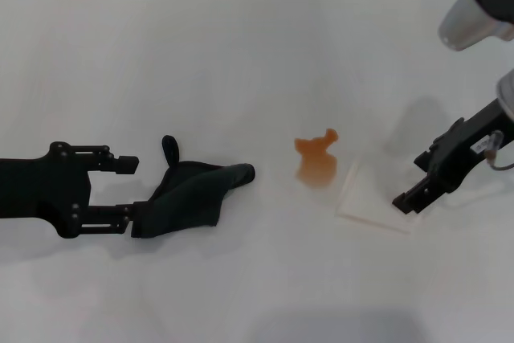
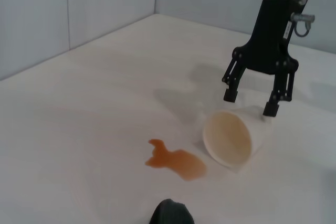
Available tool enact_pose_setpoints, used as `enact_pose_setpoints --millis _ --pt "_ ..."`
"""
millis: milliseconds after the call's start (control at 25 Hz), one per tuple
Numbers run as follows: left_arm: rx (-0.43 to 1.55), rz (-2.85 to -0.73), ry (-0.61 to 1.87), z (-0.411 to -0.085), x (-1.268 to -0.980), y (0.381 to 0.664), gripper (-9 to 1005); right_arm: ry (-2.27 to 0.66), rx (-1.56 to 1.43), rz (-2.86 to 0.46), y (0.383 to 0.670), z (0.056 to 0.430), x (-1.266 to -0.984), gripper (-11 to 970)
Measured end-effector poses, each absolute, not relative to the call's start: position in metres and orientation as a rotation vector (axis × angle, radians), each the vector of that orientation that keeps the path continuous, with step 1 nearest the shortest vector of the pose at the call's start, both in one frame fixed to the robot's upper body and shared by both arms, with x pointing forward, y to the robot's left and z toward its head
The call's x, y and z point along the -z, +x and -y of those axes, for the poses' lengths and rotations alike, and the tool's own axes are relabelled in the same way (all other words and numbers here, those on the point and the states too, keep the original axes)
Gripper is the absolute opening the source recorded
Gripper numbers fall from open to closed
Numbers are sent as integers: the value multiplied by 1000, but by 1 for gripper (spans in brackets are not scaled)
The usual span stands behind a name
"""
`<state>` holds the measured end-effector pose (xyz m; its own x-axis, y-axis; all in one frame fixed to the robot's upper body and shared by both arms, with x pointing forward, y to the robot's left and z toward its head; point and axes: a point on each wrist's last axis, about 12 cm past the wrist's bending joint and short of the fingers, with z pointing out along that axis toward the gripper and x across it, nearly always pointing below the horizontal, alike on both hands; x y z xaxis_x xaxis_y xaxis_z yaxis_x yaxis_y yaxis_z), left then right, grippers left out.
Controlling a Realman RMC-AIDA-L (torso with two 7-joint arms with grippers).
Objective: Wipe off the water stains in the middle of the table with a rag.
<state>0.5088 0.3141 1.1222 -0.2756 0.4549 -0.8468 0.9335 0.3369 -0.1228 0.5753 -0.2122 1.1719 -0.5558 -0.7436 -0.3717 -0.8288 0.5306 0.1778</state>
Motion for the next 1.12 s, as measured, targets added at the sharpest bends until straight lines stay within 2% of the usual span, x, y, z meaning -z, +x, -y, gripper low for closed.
enact_pose_setpoints --millis 480,1120 --pt "836 -1873 1216 -313 -1121 509 701 -1364 -408 -2562 577 186 -1171 862" --pt "815 -1865 1233 -310 -1120 512 701 -1428 -308 -2602 580 162 -1155 861"
